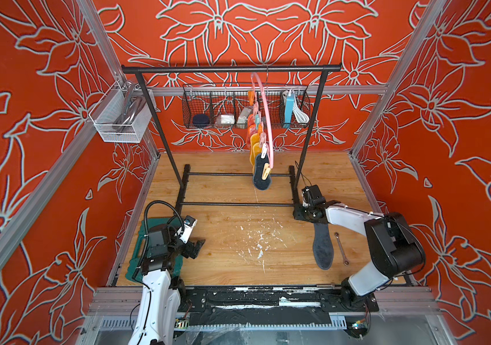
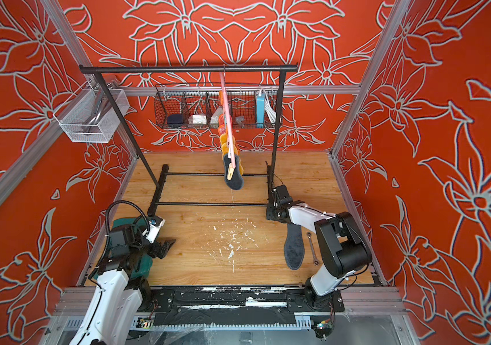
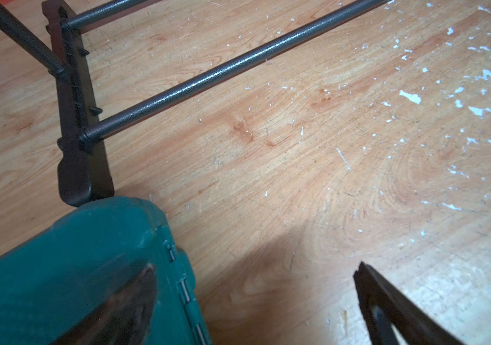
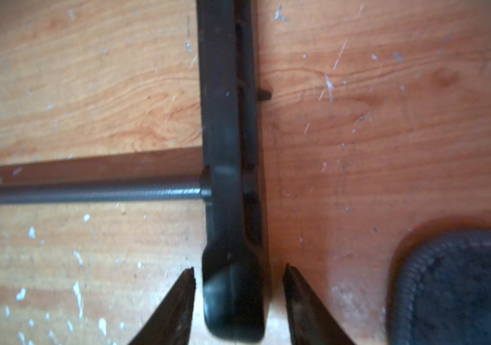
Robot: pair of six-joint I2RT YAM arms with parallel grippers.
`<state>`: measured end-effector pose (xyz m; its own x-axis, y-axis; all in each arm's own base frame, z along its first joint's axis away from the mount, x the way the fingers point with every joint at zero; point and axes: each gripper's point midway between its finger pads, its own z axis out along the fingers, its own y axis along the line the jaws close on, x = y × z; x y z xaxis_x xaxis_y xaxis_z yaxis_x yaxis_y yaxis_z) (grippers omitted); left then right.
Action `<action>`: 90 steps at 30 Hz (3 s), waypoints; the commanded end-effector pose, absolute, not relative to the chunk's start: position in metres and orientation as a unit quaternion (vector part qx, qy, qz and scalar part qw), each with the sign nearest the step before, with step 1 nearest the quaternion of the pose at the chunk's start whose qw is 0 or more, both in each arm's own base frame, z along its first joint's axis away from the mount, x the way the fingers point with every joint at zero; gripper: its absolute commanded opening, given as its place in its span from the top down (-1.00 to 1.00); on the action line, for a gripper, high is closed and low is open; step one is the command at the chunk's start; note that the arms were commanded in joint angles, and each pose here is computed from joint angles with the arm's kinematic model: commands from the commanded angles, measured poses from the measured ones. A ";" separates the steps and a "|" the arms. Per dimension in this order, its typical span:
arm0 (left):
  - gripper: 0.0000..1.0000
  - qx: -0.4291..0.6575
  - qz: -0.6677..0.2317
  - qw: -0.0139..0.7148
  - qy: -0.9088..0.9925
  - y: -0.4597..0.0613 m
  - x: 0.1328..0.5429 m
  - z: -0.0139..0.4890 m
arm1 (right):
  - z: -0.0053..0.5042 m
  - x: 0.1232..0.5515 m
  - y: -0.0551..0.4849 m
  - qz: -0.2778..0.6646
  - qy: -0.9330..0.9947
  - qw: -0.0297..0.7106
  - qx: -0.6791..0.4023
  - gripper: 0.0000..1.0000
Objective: Take the shoe insoles off the hanger
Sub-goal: Adjust the clothesline at the center of the board, then remove the insole from the hanger.
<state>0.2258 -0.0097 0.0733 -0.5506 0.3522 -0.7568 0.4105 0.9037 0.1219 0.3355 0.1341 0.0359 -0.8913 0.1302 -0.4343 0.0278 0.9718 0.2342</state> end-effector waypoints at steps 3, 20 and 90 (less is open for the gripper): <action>-0.97 0.231 -0.042 0.423 0.875 -0.015 0.221 0.070 | 0.059 0.314 0.130 0.130 0.962 0.239 0.033 -0.13; -0.97 0.231 -0.039 0.422 0.876 -0.014 0.221 0.067 | 0.173 0.268 0.158 0.285 0.845 0.440 -0.104 -0.18; -0.97 0.250 -0.042 0.427 0.868 -0.019 0.215 0.066 | 0.236 0.324 0.365 0.432 0.598 0.542 -0.403 1.00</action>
